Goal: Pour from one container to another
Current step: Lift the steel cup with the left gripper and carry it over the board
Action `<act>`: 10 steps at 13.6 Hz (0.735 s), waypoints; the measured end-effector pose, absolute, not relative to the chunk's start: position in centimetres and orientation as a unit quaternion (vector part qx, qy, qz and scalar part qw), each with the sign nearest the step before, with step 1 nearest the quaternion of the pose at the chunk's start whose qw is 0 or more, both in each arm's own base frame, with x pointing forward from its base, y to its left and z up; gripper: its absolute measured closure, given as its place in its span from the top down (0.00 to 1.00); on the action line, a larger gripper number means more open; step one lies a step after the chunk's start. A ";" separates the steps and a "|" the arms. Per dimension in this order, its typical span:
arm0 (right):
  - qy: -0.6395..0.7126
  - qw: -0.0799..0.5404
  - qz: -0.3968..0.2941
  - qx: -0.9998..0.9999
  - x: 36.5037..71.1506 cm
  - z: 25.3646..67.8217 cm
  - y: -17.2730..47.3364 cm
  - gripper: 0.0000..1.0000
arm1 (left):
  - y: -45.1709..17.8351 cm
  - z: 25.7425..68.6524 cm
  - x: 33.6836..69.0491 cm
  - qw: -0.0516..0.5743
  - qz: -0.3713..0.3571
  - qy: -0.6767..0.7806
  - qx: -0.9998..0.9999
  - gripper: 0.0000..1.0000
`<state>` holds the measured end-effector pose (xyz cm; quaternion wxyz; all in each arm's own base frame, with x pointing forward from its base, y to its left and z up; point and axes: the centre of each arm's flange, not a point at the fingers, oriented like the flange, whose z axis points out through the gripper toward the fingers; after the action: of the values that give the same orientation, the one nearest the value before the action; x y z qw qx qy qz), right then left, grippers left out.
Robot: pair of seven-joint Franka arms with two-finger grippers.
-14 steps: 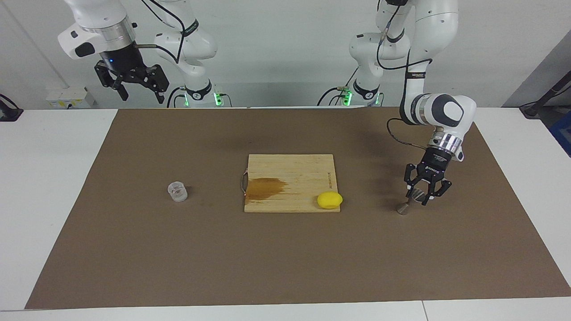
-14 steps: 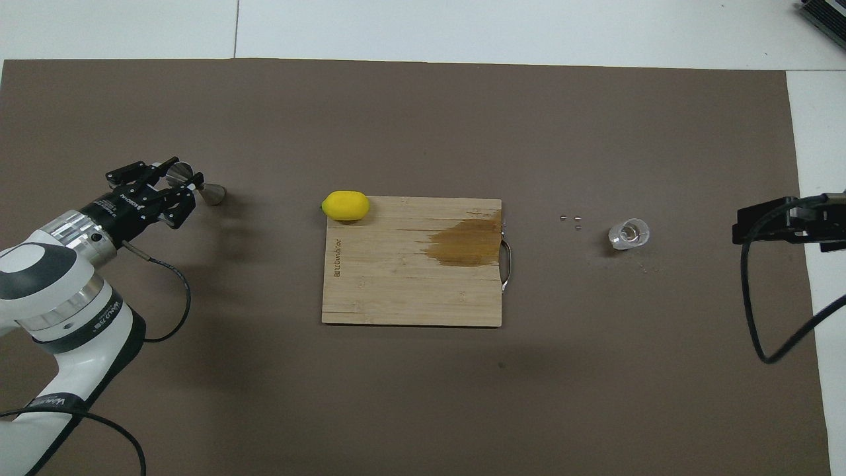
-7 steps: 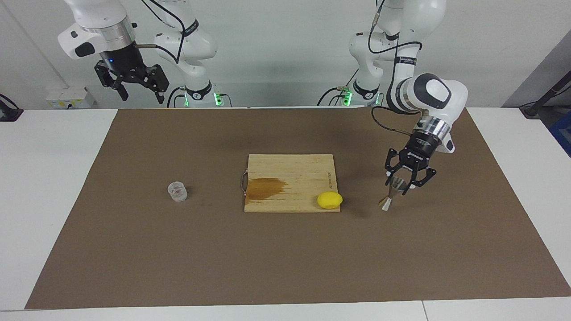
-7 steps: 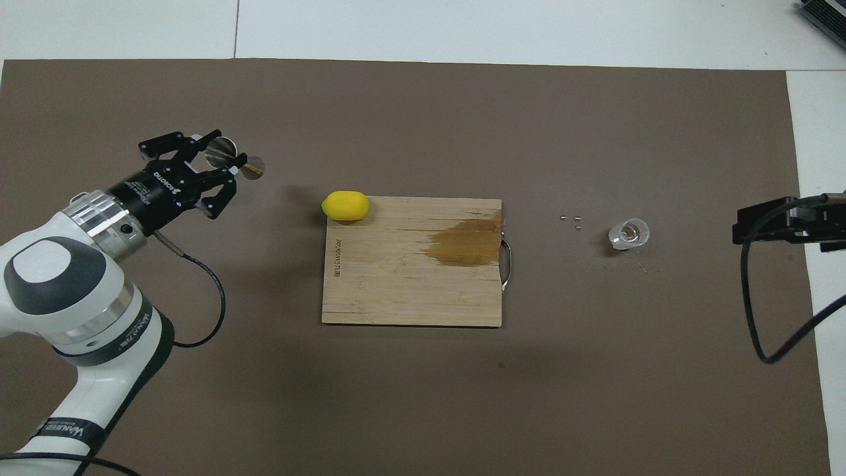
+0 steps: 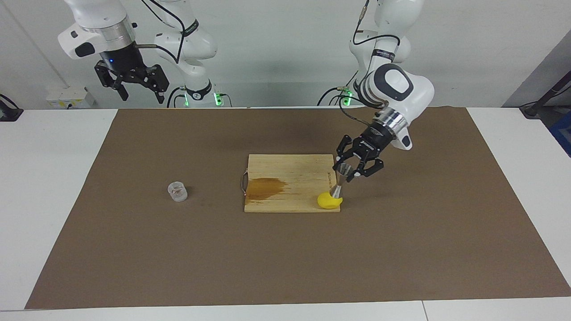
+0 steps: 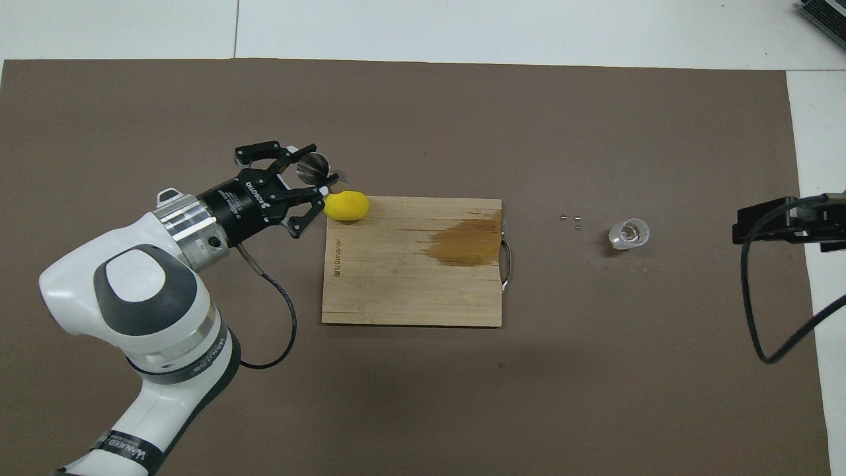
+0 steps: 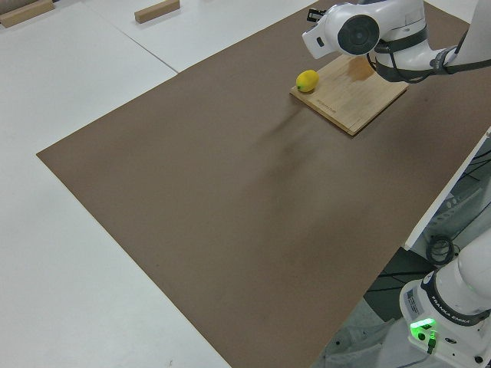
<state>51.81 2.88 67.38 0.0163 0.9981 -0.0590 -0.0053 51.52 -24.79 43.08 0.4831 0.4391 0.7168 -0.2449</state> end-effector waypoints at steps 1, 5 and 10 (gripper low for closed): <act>-0.059 0.016 -0.005 0.998 51.8 67.4 2.9 1.00 | -26.8 43.2 50.7 0.480 -0.238 0.716 0.448 0.51; -0.059 0.016 -0.005 0.998 51.8 67.4 2.9 1.00 | -32.7 42.8 48.1 0.469 -0.235 0.722 0.452 0.51; -0.059 0.016 -0.005 0.998 51.8 67.4 2.9 1.00 | -36.9 39.8 47.8 0.452 -0.240 0.746 0.426 0.51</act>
<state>51.81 2.88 67.38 0.0163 0.9981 -0.0590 -0.0053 47.82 -36.91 39.82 0.4520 0.4258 0.7462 -0.2401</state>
